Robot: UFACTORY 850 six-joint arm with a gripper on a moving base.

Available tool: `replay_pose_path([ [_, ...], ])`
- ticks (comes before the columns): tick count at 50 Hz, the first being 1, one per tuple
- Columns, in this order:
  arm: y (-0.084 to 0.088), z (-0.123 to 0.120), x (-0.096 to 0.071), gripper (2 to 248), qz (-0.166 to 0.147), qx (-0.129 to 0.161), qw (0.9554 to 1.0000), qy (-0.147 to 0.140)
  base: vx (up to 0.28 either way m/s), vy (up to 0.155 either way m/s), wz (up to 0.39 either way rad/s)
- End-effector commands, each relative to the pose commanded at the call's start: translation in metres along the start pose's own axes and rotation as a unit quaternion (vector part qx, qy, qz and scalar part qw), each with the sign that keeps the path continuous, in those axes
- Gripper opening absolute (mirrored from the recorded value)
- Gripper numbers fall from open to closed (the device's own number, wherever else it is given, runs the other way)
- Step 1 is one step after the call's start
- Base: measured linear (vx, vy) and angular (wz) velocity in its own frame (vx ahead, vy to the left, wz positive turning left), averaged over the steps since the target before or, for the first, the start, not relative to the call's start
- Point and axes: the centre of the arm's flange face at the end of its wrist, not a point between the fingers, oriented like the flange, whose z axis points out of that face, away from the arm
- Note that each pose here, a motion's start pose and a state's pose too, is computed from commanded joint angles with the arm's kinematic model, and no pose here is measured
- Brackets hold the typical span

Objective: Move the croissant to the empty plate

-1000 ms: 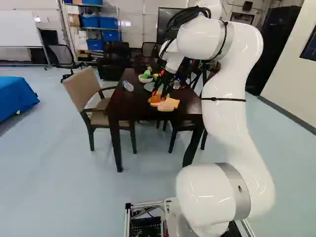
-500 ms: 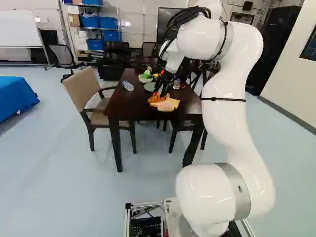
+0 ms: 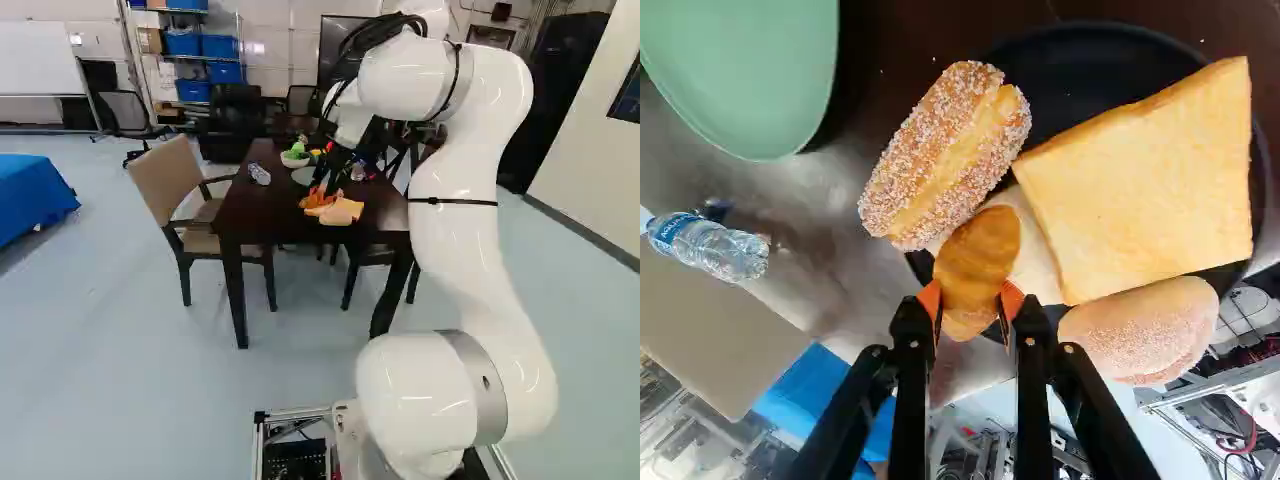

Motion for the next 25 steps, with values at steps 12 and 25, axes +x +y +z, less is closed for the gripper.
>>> replay_pose_path([
  [12, -0.001, -0.014, -0.005, 92, -0.003, 0.007, 1.0000, 0.006, 0.000, 0.000, 0.000],
  [25, -0.002, -0.033, -0.012, 92, -0.007, 0.018, 0.9997, 0.014, 0.000, 0.000, 0.000],
])
